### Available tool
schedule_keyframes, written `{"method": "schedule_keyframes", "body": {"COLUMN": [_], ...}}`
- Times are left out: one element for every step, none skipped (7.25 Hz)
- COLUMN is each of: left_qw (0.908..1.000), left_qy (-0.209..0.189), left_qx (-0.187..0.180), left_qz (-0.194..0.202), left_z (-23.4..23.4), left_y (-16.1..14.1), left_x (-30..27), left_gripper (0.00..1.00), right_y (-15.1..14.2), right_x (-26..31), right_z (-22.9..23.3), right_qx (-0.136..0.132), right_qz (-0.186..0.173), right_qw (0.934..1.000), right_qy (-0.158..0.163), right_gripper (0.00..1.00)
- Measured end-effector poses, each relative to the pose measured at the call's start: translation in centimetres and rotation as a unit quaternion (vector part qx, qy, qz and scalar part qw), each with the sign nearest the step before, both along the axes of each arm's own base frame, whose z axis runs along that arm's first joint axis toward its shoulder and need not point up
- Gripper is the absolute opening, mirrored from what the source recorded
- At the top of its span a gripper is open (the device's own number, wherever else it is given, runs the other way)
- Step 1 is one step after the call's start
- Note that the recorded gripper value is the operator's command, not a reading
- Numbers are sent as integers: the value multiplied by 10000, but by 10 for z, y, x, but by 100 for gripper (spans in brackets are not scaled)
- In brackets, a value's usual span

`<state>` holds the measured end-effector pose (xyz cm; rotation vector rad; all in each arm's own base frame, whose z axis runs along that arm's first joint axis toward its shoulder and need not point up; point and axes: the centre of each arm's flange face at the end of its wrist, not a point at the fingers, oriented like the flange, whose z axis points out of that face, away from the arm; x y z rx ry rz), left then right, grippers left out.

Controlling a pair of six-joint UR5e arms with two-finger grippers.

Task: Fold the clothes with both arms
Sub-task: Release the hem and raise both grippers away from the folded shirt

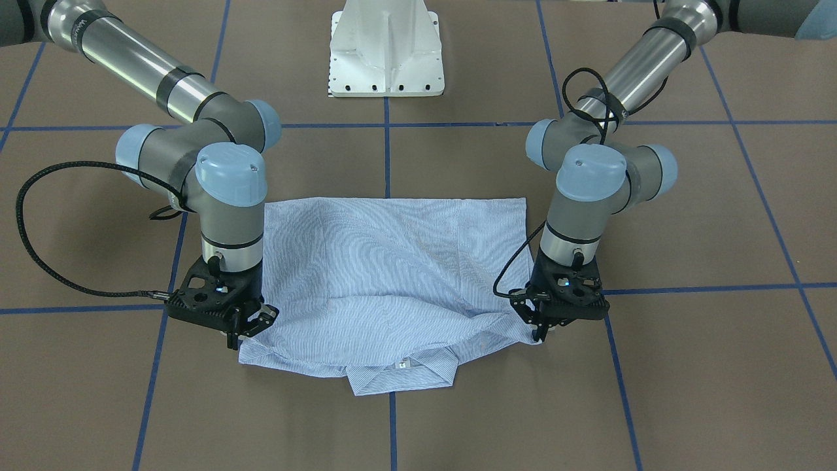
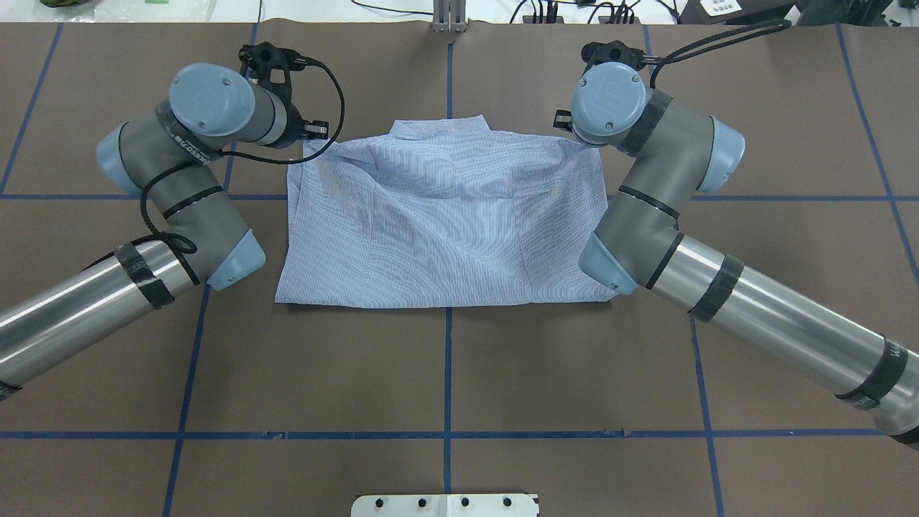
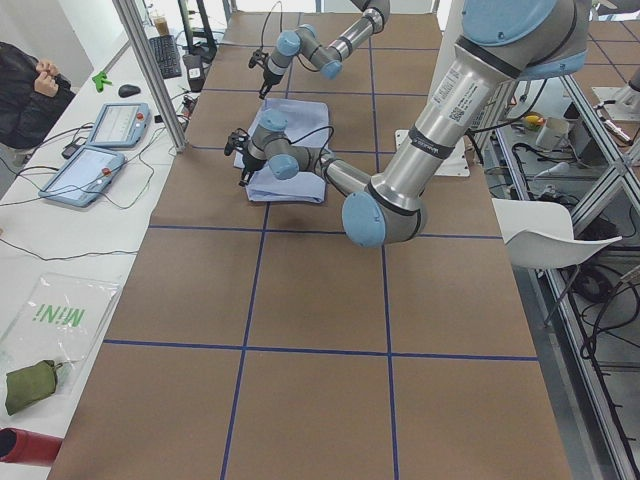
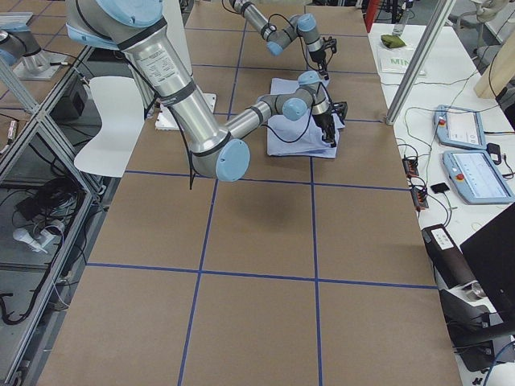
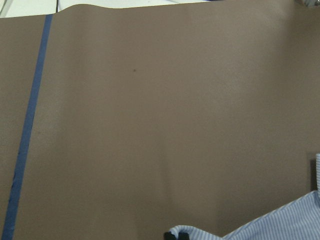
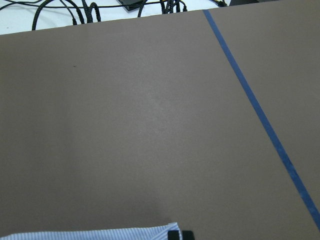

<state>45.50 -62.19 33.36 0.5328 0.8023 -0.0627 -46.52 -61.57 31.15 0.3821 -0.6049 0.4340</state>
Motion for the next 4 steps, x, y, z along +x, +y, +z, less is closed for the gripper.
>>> {"method": "schedule_keyframes", "body": {"left_qw": [9994,9972,9946,9929], "left_qy": [6,125,294,462], "left_qx": [192,373,491,502], "left_qz": [289,628,860,976], "left_z": [-8,-16,-18,-15], "left_y": [3,14,38,70], "left_x": [-9,-25,-45,-58], "left_gripper": [100,100,100,100], "right_y": [-9,-17,-19,-14], "right_x": [10,27,46,60], "right_z": [-14,-22,-21,-11], "right_qx": [-10,-52,-33,-7], "right_qz": [-196,-477,-750,-877], "right_qw": [9997,9984,9965,9954], "right_qy": [-134,-288,-376,-397], "right_gripper": [100,100,100,100]}}
